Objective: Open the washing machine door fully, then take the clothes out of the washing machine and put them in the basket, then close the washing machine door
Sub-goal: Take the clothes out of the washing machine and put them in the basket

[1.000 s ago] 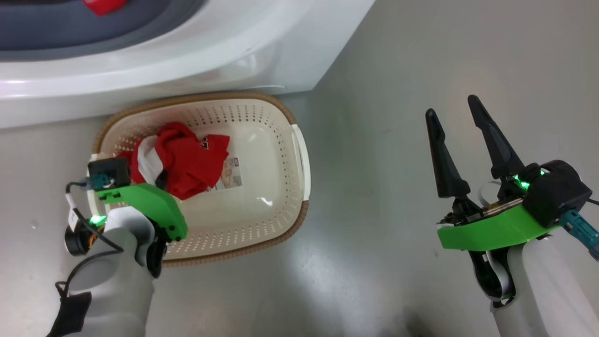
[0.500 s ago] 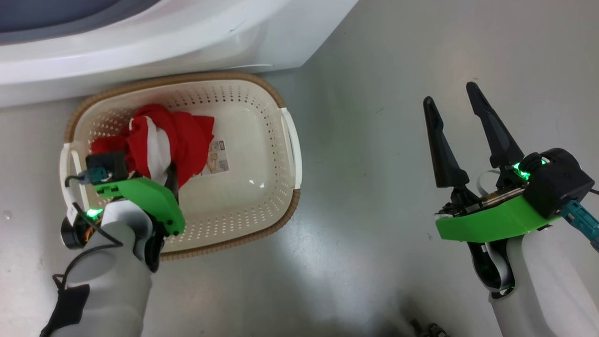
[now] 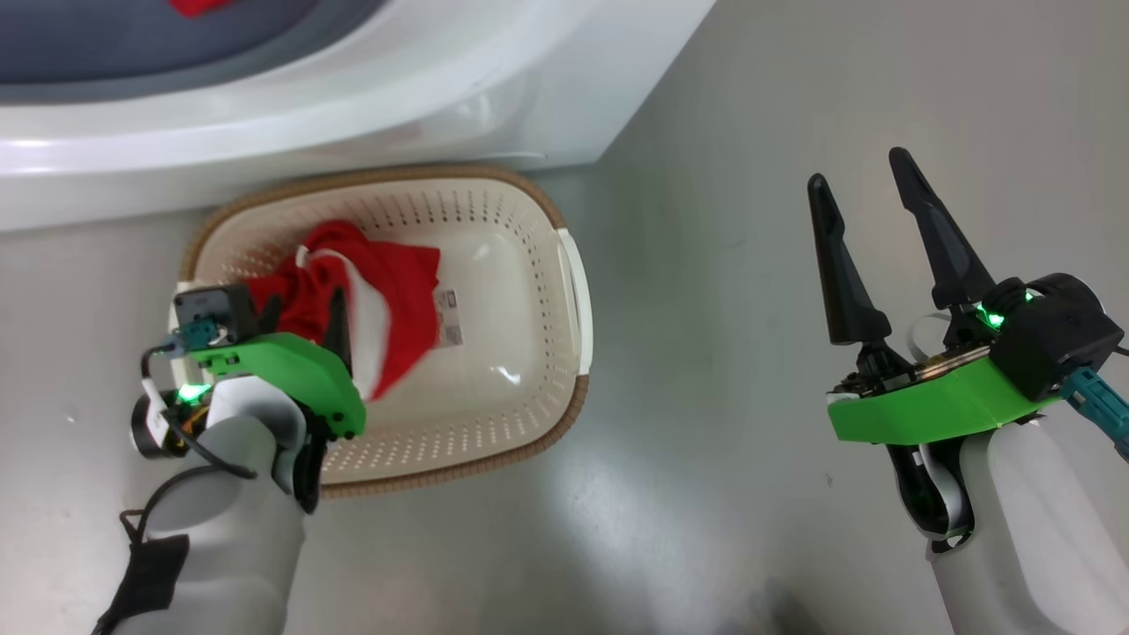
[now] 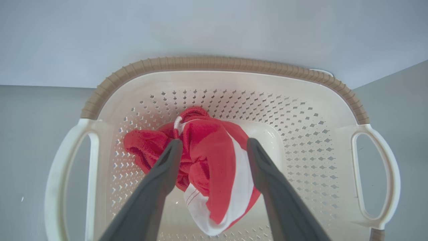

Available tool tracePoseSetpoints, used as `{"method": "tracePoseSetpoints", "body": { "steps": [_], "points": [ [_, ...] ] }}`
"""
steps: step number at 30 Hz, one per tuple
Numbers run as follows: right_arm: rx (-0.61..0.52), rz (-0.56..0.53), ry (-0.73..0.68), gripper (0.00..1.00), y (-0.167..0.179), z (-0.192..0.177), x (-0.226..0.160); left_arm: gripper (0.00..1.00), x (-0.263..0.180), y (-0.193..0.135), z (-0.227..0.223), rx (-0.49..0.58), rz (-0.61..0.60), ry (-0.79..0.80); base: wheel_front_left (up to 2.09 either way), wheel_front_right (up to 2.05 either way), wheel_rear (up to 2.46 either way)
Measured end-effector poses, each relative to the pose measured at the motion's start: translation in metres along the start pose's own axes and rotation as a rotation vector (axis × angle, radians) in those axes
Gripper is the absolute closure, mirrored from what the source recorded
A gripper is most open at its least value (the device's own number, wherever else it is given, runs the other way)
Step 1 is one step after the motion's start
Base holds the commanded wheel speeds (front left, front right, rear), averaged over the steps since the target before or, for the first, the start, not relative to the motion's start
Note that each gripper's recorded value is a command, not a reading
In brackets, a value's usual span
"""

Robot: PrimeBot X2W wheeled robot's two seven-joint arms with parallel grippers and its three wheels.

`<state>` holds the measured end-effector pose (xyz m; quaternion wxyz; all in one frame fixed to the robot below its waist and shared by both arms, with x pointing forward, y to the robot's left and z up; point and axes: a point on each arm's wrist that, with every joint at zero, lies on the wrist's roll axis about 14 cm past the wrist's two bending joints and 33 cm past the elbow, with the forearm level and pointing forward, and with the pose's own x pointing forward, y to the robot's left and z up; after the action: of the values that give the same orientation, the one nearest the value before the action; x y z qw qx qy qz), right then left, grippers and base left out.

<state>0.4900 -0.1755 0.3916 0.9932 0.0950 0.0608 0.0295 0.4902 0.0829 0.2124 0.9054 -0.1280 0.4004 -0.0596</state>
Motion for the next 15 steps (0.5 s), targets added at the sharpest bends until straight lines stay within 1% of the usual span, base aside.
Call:
{"method": "tracePoseSetpoints", "body": {
  "steps": [5, 8, 11, 15],
  "points": [
    [-0.011, 0.0, -0.033, 0.0, 0.002, 0.016, -0.003, 0.0, -0.013, -0.01, 0.029, 0.01, -0.027, -0.099, 0.0, 0.0, 0.0],
    [-0.021, -0.003, -0.06, 0.0, 0.001, 0.028, -0.004, 0.0, -0.023, -0.019, 0.057, 0.006, -0.058, -0.2, 0.0, 0.0, 0.0],
    [-0.026, -0.002, -0.077, 0.0, 0.003, 0.037, -0.008, 0.0, -0.04, -0.028, 0.08, 0.01, -0.088, -0.297, 0.0, 0.0, 0.0],
    [-0.027, -0.005, -0.083, 0.0, 0.004, 0.043, -0.018, 0.0, -0.068, -0.027, 0.102, -0.013, -0.091, -0.408, 0.0, 0.0, 0.0]
  ]
}}
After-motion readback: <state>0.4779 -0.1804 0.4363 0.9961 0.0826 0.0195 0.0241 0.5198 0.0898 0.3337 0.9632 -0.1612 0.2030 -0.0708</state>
